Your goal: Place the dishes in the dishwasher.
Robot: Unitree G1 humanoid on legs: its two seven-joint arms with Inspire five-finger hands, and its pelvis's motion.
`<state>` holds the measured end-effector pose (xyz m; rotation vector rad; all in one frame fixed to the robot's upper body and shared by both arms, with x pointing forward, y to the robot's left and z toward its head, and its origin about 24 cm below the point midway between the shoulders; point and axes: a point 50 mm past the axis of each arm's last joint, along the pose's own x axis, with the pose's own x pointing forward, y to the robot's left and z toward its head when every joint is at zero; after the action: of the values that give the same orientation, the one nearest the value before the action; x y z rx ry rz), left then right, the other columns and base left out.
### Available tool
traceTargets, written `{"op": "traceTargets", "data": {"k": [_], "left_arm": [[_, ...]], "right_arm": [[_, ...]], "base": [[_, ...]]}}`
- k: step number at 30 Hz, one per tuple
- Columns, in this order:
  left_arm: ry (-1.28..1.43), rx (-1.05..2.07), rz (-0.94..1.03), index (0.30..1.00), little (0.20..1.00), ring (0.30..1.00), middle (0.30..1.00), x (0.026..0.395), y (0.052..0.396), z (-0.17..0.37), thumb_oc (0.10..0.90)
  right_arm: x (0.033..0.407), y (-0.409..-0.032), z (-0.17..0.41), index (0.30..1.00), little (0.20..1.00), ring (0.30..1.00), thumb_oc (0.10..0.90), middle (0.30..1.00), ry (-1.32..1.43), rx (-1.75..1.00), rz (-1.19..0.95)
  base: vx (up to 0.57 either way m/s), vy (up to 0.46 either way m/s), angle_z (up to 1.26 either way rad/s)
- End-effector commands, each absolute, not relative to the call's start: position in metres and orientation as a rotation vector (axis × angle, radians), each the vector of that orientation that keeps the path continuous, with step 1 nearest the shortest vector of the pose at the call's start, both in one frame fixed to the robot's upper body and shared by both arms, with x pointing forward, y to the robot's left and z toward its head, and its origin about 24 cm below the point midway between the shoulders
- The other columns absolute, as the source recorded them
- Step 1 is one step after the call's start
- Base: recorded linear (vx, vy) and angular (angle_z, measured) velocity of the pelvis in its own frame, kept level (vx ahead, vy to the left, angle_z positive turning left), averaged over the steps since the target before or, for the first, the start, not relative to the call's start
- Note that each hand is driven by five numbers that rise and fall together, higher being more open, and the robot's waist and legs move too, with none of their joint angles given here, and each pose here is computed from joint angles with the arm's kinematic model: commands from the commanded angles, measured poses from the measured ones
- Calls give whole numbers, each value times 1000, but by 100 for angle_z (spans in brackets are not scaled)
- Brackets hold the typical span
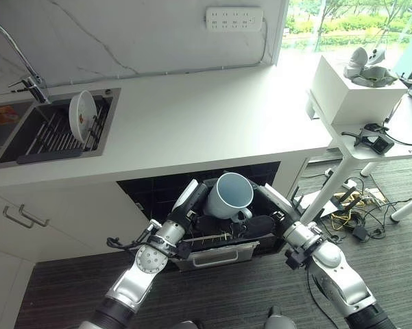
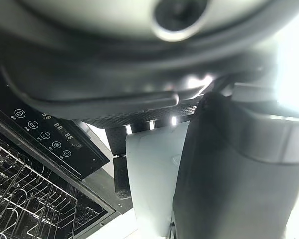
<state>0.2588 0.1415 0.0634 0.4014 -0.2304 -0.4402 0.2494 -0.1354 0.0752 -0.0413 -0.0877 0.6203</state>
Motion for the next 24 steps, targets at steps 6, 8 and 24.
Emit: {"op": "traceTargets", "data": {"k": [6,8,24], "left_arm": [[-480,235,-463,300,300,300,300,268,123,114,400],[-477,226,-461,300,300,300,300,268,121,112,400],[-480,201,-489,300,300,300,300,266,118,112,400]], "right_arm": [[247,-123,136,900,900,900,800,900,-481,238,607],[246,-122,137,900,900,900,800,900,-495,274,595],[244,-113,131,900,900,900,800,900,-459,320,650]], "base": [[0,0,0],[0,0,0],[0,0,0]]}}
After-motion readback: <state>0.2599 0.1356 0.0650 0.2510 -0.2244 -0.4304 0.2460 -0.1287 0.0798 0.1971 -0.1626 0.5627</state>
